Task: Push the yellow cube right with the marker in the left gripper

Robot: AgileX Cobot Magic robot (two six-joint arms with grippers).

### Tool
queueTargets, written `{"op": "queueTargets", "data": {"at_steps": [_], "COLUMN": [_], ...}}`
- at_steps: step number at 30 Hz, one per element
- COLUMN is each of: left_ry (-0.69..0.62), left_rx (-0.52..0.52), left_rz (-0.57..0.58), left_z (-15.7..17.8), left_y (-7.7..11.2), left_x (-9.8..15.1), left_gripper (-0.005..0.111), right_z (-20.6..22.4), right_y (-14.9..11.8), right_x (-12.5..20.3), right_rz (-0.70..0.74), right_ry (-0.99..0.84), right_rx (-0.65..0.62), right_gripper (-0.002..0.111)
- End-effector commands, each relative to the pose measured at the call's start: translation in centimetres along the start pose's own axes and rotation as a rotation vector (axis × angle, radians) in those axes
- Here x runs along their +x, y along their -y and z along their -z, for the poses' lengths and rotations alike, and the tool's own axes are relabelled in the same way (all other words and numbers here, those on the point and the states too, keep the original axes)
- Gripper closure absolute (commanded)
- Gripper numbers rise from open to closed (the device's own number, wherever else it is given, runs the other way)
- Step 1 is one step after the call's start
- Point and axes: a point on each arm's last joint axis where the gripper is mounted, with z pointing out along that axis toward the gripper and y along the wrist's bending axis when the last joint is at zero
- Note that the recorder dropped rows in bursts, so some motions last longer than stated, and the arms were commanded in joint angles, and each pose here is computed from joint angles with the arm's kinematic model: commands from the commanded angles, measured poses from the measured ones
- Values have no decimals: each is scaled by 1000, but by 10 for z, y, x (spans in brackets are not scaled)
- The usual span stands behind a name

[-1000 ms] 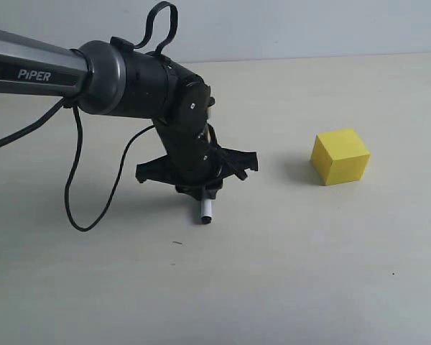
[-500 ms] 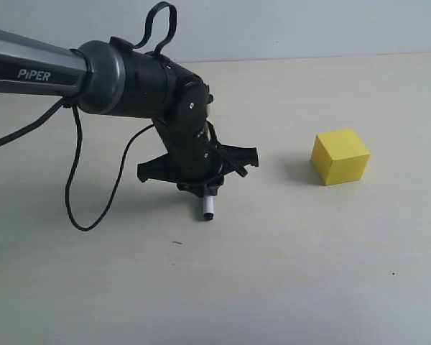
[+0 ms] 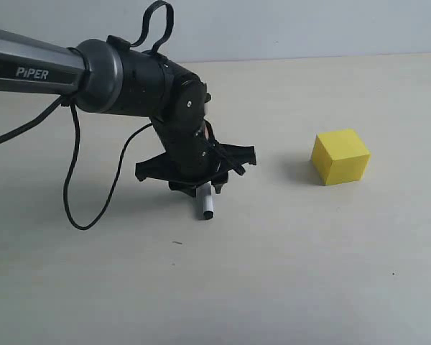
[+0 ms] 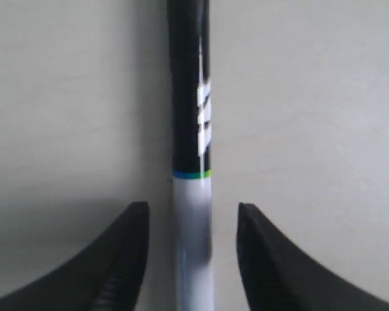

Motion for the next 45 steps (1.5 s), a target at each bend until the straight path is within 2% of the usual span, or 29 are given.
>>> {"op": "queueTargets", "data": {"at_steps": [1, 5, 9, 11, 13, 15, 16, 17, 22, 26, 34, 38, 41, 45], "left_ry": [5, 8, 37, 80, 143, 167, 178, 183, 345, 479, 706, 782, 807, 826], "left_rx": [0, 0, 29, 68, 111, 126, 137, 153, 275, 374, 519, 546, 530, 534], "left_rz": [4, -16, -72, -155, -259, -315, -358, -384, -479, -501, -487, -535, -598, -598], "left_z": [1, 1, 9, 23, 52, 73, 83, 91, 135, 149, 167, 184, 195, 208], "left_y": [-1, -1, 2, 7, 11, 13, 15, 17, 20, 6, -46, -69, -84, -94], "left_x": [-1, -1, -4, -7, -11, -11, -9, -6, 18, 43, 87, 107, 119, 127], "left_gripper": [49, 40, 39, 40, 48, 75, 95, 106, 107, 107, 107, 107, 107, 107], "right_z": [0, 0, 0, 0, 0, 0, 0, 0, 0, 0, 0, 0, 0, 0], "right_y": [0, 0, 0, 0, 0, 0, 0, 0, 0, 0, 0, 0, 0, 0], "right_x": [0, 0, 0, 0, 0, 0, 0, 0, 0, 0, 1, 1, 1, 1], "right_rz": [-1, -1, -1, -1, -1, -1, -1, -1, -1, -1, -1, -1, -1, -1], "right_ry": [11, 11, 11, 11, 11, 11, 11, 11, 11, 11, 9, 6, 6, 6], "right_rx": [6, 6, 6, 6, 6, 6, 6, 6, 6, 6, 6, 6, 6, 6], "right_gripper": [108, 108, 108, 108, 108, 108, 108, 108, 108, 108, 108, 108, 108, 108]}}
